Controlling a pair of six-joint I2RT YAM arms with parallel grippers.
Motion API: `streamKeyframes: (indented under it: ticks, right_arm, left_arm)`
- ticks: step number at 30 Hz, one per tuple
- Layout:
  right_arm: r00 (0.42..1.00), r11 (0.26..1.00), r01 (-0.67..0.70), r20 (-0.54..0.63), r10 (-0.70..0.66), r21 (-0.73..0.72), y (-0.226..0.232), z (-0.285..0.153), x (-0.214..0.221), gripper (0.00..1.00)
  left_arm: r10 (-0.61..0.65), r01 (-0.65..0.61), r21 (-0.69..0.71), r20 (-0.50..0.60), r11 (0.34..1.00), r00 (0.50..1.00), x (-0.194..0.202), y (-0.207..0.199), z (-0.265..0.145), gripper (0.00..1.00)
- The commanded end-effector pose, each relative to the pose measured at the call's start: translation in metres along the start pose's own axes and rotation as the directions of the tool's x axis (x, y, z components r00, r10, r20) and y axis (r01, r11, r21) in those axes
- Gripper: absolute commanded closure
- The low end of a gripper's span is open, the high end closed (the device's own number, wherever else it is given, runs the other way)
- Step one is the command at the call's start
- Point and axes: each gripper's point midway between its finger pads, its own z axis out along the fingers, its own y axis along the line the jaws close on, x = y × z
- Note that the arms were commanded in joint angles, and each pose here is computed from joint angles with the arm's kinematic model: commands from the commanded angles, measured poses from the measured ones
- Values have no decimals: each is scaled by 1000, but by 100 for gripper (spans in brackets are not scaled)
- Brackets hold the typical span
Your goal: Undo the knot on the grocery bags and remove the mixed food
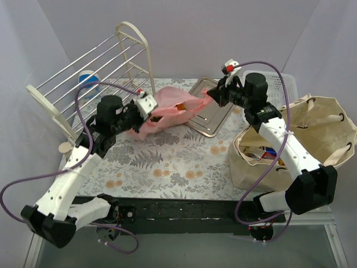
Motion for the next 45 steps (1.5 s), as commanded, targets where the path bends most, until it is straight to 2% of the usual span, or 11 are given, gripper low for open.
streamKeyframes:
  ticks: [1, 5, 7, 8, 9, 16, 22, 31, 37, 40, 45]
  right_arm:
    - [990, 992, -93, -110, 84, -80, 24, -7, 52, 99]
    - [978, 986, -127, -182, 106, -107, 35, -13, 83, 99]
    - [977, 986, -123, -187, 100, -114, 37, -13, 83, 99]
    - [979, 986, -113, -184, 89, -121, 37, -13, 81, 99]
    - [983, 988, -86, -172, 64, -125, 35, -12, 76, 99]
    - [998, 995, 61, -19, -63, -83, 14, 6, -4, 99]
    - [999, 992, 51, 18, -49, -111, 19, 25, -20, 99]
    - [1000, 994, 21, -10, -22, -106, 23, 25, -2, 99]
    - [999, 997, 19, -30, -21, -70, 21, 15, 10, 99]
    - [999, 998, 16, -41, -18, -54, 18, 16, 16, 99]
    - [999, 999, 32, -16, -33, -28, 12, 18, 11, 99]
  left_arm:
    - [-45, 71, 173, -147, 982, 988, 65, -68, -45, 100]
    - [-75, 121, 201, -221, 972, 972, 98, -94, -68, 100]
    - [-96, 139, 169, -239, 976, 966, 101, -90, -67, 81]
    - [-114, 153, 153, -237, 976, 965, 98, -87, -66, 52]
    - [-117, 155, 146, -243, 977, 963, 97, -83, -59, 42]
    - [-192, 195, 51, -57, 980, 980, -2, -26, -31, 14]
    - [-293, 287, 150, 17, 946, 956, -48, -23, 12, 10]
    - [-360, 368, 177, -76, 913, 930, -26, -31, 68, 9]
    - [-152, 134, 88, 240, 987, 959, -124, 23, 58, 8]
    - [-90, 76, 64, 269, 995, 959, -148, 32, 38, 8]
    - [-119, 117, 184, -1, 976, 993, -95, -6, -1, 16]
